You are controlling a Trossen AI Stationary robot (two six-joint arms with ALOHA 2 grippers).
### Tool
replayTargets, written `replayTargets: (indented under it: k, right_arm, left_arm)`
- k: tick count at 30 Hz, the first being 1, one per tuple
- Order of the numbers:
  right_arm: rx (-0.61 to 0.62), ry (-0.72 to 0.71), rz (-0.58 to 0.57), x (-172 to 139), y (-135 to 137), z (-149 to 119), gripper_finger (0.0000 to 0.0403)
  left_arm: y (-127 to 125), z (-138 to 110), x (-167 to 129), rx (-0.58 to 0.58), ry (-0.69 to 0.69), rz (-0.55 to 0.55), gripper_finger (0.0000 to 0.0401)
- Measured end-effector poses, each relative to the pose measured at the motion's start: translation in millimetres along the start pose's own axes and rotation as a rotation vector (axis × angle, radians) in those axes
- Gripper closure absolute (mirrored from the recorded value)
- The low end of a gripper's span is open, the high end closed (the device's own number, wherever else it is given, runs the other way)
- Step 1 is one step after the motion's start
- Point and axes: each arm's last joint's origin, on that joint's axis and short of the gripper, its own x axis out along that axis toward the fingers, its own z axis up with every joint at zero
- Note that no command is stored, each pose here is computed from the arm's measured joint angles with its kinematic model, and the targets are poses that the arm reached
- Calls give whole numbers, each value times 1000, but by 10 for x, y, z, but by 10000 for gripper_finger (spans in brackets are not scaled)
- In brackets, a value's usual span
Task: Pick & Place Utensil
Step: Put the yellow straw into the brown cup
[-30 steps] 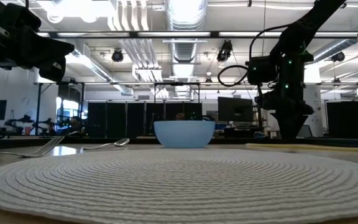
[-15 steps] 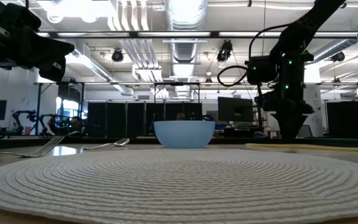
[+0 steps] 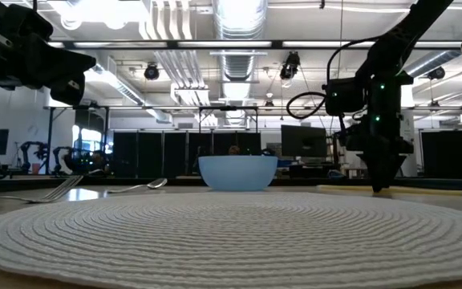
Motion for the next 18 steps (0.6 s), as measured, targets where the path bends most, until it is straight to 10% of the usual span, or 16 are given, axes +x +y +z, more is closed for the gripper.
replayTargets:
  k: [18]
  right_arm:
    - [7,2,5,0,7,3,314]
  left_arm:
    - [0,0,0,0,0,0,401]
